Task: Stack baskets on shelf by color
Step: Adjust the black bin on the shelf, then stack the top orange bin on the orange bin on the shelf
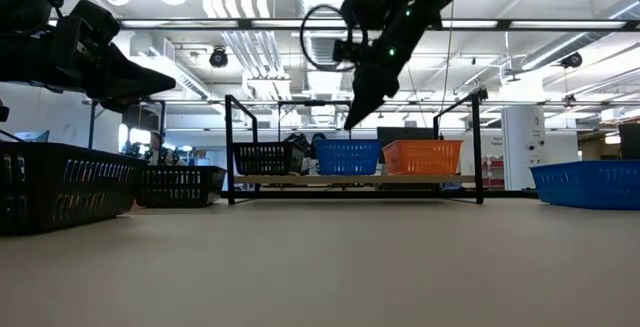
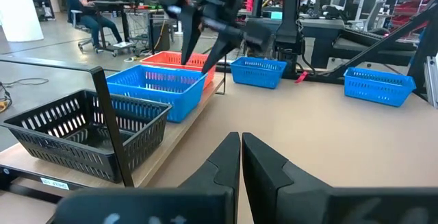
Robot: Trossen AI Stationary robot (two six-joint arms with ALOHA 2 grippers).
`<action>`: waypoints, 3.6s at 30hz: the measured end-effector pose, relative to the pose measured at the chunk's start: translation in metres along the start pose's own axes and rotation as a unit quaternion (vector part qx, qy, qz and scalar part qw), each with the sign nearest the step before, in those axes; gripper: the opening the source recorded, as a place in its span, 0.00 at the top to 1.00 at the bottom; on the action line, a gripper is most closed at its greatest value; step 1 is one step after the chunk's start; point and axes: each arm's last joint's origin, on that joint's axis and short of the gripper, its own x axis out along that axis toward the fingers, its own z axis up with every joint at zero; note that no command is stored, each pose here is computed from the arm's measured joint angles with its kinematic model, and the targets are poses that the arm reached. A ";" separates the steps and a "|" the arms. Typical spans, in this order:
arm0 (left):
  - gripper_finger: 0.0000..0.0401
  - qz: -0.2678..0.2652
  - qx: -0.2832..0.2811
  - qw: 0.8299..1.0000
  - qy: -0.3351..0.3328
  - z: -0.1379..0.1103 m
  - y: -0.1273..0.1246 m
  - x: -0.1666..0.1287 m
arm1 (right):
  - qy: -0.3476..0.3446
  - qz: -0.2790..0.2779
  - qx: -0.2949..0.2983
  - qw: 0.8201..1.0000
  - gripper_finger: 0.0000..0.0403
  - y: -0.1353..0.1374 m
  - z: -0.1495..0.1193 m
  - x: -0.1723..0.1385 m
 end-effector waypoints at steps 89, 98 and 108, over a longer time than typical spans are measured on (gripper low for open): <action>1.00 0.000 0.000 1.000 0.000 0.000 0.000 0.000 | -0.066 0.140 -0.097 0.983 0.72 0.147 0.010 -0.064; 1.00 0.000 0.002 1.000 0.001 0.000 0.000 0.000 | -0.139 0.121 -0.021 0.983 0.72 0.226 -0.096 -0.103; 1.00 0.002 0.066 0.998 -0.020 0.004 0.000 0.000 | -0.215 0.108 0.026 0.970 0.72 0.260 -0.159 -0.109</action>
